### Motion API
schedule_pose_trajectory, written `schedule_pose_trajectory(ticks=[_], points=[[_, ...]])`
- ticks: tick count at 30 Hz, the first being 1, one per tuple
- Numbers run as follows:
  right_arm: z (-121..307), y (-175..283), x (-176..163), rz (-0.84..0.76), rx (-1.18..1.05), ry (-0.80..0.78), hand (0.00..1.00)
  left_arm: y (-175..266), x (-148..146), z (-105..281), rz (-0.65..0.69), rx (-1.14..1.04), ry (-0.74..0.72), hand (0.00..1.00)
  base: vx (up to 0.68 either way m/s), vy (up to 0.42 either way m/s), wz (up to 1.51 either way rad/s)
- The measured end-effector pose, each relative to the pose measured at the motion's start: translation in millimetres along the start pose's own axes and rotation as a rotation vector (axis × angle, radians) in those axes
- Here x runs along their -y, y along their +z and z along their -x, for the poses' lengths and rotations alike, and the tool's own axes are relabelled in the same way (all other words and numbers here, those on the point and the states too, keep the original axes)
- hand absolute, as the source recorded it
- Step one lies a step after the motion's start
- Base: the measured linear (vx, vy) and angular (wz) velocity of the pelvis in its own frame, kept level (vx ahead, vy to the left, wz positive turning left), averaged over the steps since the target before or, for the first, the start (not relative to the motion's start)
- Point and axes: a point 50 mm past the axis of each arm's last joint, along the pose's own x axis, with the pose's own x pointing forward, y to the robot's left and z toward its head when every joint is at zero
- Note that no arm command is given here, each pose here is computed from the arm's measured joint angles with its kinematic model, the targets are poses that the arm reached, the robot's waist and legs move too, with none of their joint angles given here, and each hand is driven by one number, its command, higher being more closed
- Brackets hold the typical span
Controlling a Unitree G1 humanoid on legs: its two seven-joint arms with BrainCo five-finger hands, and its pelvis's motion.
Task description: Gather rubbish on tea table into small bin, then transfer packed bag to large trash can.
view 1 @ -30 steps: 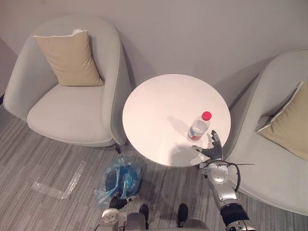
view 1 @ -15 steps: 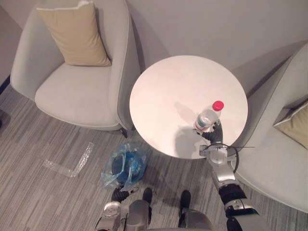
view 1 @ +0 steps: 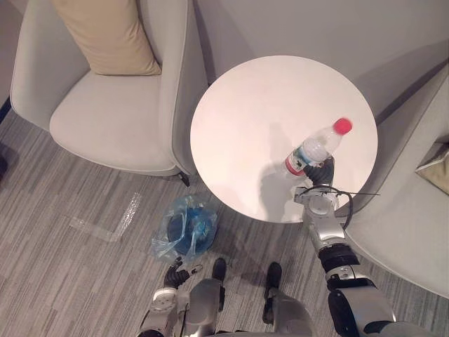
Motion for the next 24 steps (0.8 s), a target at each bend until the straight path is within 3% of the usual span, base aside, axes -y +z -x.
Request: schedule_pose_trajectory(ticks=[5,12,24], points=[[6.8,0.5,1.7,-0.002,0.023,0.035,1.0,0.0,0.0,0.0,0.0,0.0,0.0,0.0,0.0,0.001,-0.01],[47.1,-7.3,22.6,0.008,0.083,0.082,1.0,-4.7,-2.1,0.8,-0.036,-0.027,-0.001,0.0,-0.01,0.002,-0.08],[121.8,-66.6,47.2,0.26,-0.075,0.235,1.0,-30.1,-12.4,7.6,-0.113,-0.131,-0.006,0.0,-0.02,0.003,-0.14]])
